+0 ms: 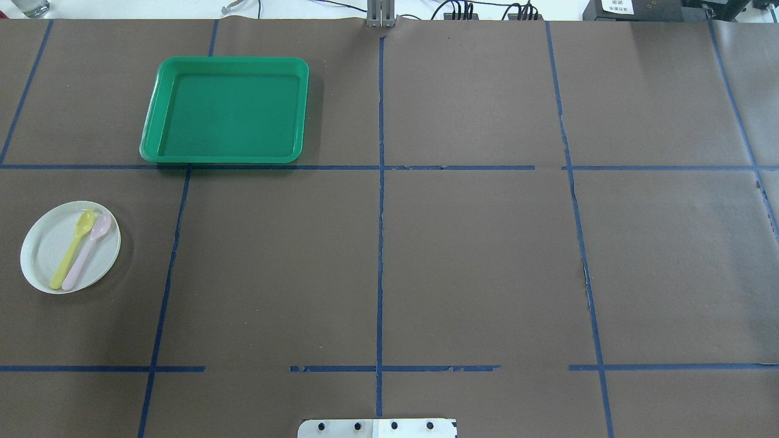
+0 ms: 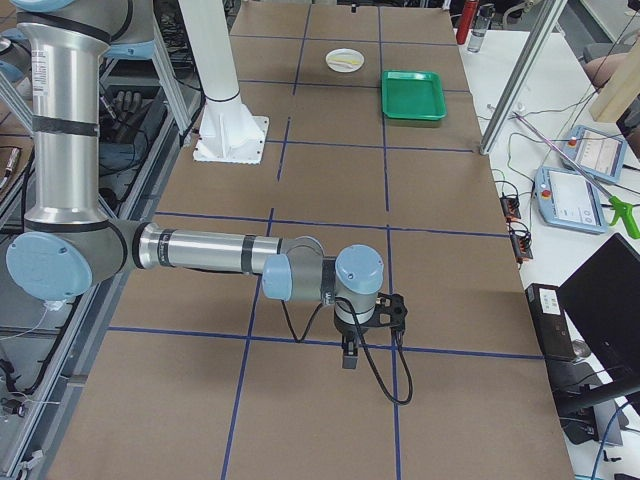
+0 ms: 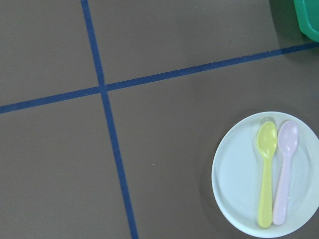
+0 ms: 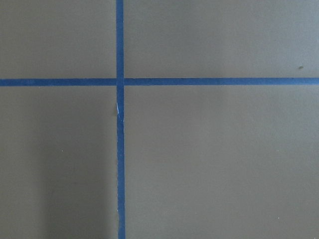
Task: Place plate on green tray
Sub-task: 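Lower the left gripper to the white plate's rim and grasp it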
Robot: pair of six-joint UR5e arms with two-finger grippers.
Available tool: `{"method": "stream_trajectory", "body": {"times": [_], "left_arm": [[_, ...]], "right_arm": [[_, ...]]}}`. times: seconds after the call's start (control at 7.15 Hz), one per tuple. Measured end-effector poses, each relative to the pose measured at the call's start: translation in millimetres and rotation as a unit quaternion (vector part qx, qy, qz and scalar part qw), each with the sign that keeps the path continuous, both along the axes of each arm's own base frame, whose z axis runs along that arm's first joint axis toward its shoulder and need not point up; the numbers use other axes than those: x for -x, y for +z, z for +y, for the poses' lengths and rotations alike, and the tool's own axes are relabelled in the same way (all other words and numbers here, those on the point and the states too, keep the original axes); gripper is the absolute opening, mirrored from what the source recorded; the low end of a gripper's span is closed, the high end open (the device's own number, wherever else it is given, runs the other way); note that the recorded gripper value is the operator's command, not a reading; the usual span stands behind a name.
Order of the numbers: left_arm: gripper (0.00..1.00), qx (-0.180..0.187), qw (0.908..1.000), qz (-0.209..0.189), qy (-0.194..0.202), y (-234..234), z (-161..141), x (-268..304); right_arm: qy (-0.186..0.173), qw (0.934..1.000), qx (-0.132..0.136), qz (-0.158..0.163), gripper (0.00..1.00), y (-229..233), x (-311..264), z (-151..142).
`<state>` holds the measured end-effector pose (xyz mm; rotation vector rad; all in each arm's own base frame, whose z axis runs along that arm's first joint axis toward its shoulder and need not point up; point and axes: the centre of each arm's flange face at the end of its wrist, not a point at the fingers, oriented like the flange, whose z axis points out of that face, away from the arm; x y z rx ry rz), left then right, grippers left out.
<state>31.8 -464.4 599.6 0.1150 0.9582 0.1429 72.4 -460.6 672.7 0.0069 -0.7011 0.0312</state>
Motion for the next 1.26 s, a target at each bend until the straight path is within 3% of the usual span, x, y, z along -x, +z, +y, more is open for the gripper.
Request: {"method": "stream_trajectory", "body": {"times": [0.42,0.84,1.26], "left_arm": [[1.00,0.049,0.9978,-0.008,-0.044,-11.5,6.1,-65.7],[1.00,0.055,0.9960,-0.028,-0.065,27.0,50.0,-106.2],[1.00,0.071,0.9949,-0.042,-0.059,42.9,68.0,-147.0]], "right_arm": [[0.000,1.0000,0.000,0.000,1.00,0.0,0.0,0.0],[0.000,1.0000,0.000,0.000,1.00,0.0,0.0,0.0],[0.000,1.0000,0.000,0.000,1.00,0.0,0.0,0.0]]}}
